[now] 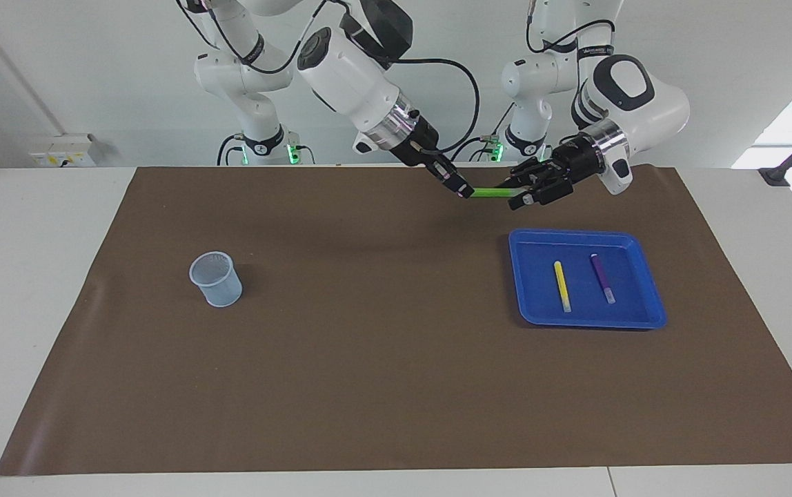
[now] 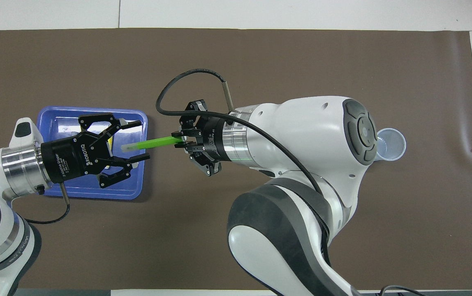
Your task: Right arm passes pens to left for tray arrangement
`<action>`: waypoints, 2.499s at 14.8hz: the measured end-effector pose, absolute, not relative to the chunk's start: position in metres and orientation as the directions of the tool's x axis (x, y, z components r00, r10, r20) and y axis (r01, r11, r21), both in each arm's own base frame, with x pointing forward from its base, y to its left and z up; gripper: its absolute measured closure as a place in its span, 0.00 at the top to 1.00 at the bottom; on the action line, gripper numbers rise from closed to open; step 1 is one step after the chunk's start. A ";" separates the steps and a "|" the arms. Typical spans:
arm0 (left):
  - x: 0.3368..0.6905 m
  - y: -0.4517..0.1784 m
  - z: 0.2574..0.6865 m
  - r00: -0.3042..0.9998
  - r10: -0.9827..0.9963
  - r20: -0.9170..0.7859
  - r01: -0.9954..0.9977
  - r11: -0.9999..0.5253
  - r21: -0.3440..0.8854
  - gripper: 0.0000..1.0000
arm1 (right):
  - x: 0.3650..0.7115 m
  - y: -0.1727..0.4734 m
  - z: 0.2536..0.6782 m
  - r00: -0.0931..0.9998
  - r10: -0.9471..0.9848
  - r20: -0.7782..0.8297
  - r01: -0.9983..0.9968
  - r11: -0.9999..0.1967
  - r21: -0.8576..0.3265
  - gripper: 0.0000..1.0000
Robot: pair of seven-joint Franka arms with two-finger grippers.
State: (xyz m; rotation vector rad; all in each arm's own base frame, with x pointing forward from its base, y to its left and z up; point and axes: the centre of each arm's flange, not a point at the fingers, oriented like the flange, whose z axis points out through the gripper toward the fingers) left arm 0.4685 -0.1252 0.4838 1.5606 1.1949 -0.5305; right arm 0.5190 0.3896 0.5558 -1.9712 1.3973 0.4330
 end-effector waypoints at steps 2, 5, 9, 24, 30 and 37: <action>0.469 -0.125 0.484 0.402 0.419 -0.814 0.885 0.051 0.463 0.52 | 0.519 0.390 0.555 0.370 -0.699 -0.612 -0.923 -0.199 -0.330 0.19; 0.468 -0.125 0.483 0.400 0.419 -0.815 0.886 0.051 0.461 0.37 | 0.520 0.389 0.555 0.370 -0.699 -0.612 -0.922 -0.196 -0.334 0.19; 0.468 -0.125 0.481 0.396 0.419 -0.817 0.888 0.052 0.457 0.18 | 0.521 0.389 0.556 0.369 -0.700 -0.612 -0.921 -0.189 -0.340 0.19; 0.470 -0.119 0.480 0.363 0.448 -0.817 0.891 0.089 0.444 0.18 | 0.551 0.301 0.562 0.626 -0.723 -0.293 -0.767 -0.500 -0.402 1.00; 0.494 -0.105 0.473 0.401 0.546 -0.736 0.887 -0.031 0.461 0.18 | 0.564 0.182 0.560 0.849 -0.527 -0.024 -0.500 -0.790 -0.355 1.00; 0.549 -0.061 0.446 0.591 0.619 -0.518 0.807 -0.434 0.402 0.18 | 0.576 0.053 0.546 0.963 -0.240 0.124 -0.221 -0.964 -0.151 1.00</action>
